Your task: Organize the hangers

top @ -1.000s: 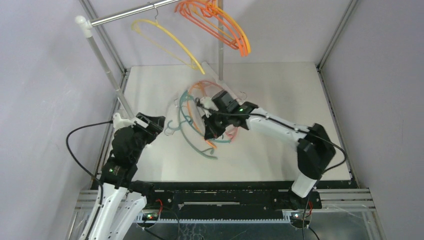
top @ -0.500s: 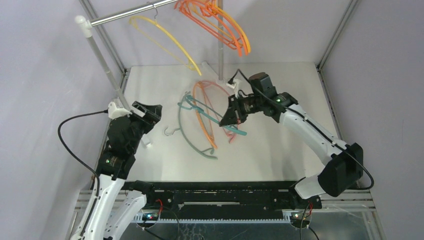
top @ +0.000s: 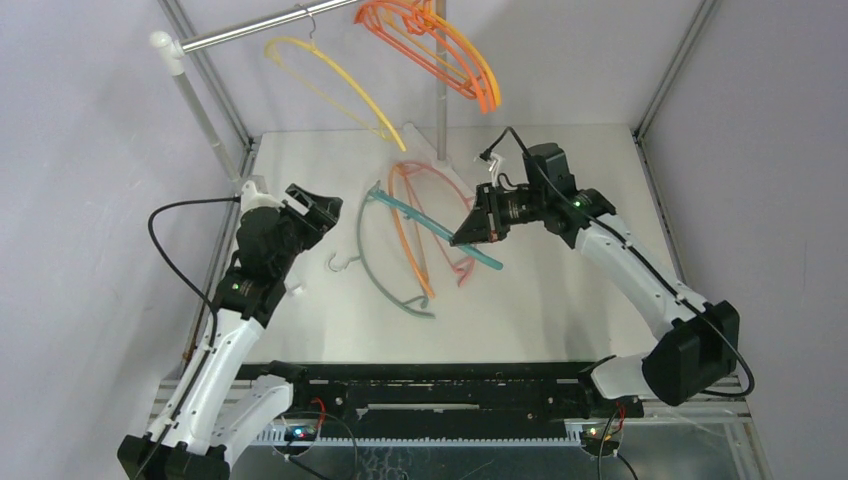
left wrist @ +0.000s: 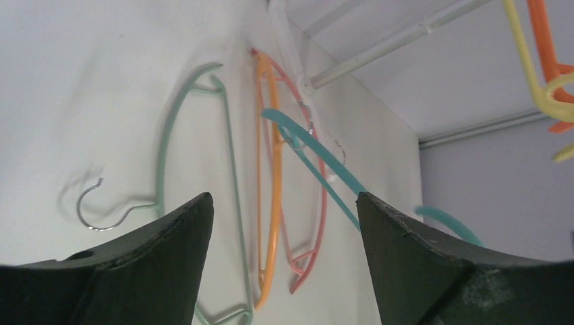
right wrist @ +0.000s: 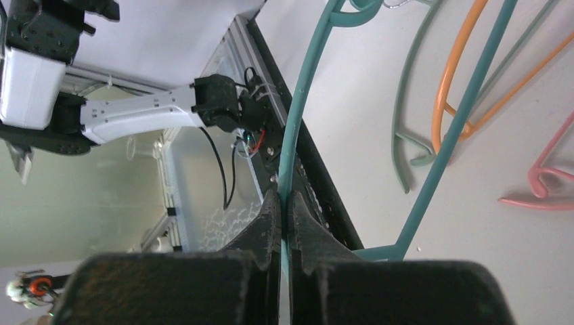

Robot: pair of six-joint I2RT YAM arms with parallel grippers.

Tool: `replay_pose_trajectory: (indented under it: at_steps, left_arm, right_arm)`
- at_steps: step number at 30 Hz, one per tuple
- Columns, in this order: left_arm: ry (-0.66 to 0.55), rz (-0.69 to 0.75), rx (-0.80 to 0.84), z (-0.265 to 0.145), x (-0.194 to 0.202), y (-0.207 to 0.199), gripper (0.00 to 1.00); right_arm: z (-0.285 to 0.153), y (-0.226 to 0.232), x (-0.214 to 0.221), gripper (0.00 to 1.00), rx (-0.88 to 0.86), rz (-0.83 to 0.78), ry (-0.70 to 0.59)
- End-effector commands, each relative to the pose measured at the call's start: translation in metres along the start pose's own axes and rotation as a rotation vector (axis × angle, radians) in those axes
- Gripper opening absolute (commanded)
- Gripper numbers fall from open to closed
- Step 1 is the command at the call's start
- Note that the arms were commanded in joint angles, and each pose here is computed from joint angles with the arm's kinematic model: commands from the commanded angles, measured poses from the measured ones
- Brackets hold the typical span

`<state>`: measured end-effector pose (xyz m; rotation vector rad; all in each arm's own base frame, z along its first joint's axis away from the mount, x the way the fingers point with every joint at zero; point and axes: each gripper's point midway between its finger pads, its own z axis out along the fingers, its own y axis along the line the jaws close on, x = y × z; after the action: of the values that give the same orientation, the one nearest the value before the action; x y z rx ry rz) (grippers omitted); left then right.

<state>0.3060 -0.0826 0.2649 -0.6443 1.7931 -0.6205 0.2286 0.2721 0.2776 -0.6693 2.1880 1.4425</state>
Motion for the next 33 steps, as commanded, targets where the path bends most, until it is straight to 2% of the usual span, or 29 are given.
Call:
replay_pose_trajectory:
  at_steps: [1, 7, 15, 21, 24, 30, 33]
  left_arm:
    - [-0.037, -0.016, 0.135, -0.004, -0.016, -0.033, 0.82]
    - [0.0, 0.0, 0.115, -0.003, -0.001, -0.02, 0.82]
    - [-0.01, -0.001, 0.091, -0.008, 0.003, -0.008, 0.82]
    - [-0.018, -0.007, 0.08, -0.012, 0.004, -0.003, 0.82]
    - [-0.014, -0.005, 0.078, -0.013, 0.006, -0.001, 0.82]
    - [0.001, -0.007, 0.072, -0.009, 0.011, 0.002, 0.82]
    - [0.029, -0.013, 0.08, -0.003, 0.019, 0.002, 0.81]
  right_arm:
    - [0.017, -0.012, -0.033, 0.0, -0.02, 0.022, -0.105]
    - [0.043, -0.042, -0.084, 0.0, 0.034, 0.039, -0.29]
    - [0.055, -0.066, -0.109, 0.0, 0.115, 0.022, -0.42]
    - [0.046, -0.065, -0.109, 0.0, 0.18, -0.03, -0.435]
    - [0.041, -0.052, -0.108, 0.0, 0.147, -0.033, -0.428]
    - [0.044, -0.026, -0.067, 0.0, 0.117, -0.046, -0.285]
    - [0.042, -0.009, -0.058, 0.0, 0.055, -0.026, -0.264]
